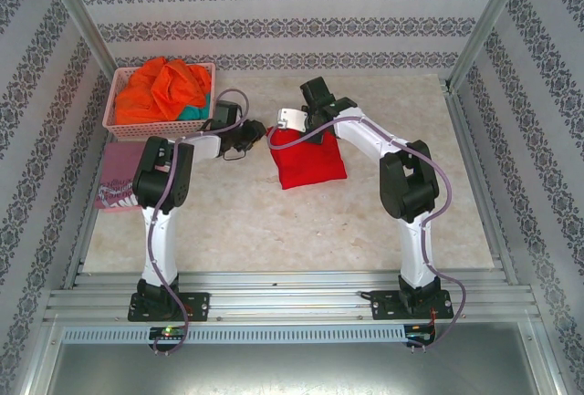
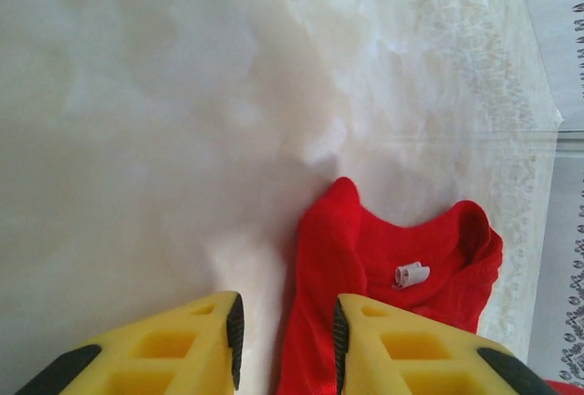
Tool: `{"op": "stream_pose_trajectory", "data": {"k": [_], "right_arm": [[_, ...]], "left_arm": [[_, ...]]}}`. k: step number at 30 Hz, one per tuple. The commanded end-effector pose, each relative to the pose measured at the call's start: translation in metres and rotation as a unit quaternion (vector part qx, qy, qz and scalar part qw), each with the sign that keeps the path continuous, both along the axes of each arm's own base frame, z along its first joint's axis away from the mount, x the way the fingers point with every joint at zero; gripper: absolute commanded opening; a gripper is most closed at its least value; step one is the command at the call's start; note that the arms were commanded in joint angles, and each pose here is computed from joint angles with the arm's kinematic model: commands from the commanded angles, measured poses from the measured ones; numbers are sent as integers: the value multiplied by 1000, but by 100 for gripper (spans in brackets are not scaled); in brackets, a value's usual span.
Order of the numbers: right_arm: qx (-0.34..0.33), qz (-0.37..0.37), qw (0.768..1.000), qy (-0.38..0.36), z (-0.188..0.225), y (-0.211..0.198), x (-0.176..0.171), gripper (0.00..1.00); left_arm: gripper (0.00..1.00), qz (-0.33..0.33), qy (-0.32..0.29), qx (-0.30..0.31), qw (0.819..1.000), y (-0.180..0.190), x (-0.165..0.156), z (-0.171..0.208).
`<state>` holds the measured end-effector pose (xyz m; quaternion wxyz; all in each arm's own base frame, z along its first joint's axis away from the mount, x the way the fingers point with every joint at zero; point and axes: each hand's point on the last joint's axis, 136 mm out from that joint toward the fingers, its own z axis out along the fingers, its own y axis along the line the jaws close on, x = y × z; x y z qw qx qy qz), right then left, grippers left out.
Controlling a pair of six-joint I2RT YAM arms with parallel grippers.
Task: Fold and stack the t-shirts
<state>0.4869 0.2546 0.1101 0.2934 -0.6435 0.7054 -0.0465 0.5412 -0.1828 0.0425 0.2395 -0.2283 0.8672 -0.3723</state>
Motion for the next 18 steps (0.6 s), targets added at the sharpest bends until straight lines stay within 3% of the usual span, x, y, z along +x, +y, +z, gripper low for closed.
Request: {"op": "stream_pose_trajectory", "data": {"k": [1, 10, 16, 18], "right_arm": [[22, 4, 1000, -3, 13, 5, 0, 0], [30, 4, 1000, 2, 10, 8, -1, 0], [32, 1, 999, -2, 14, 7, -2, 0], [33, 1, 999, -4, 17, 6, -2, 0]], "left_arm": [[32, -27, 15, -6, 1000, -12, -1, -5], [30, -58, 13, -46, 997, -42, -6, 0], [19, -65, 24, -49, 996, -49, -6, -6], [10, -52, 27, -41, 997, -43, -6, -11]]}}
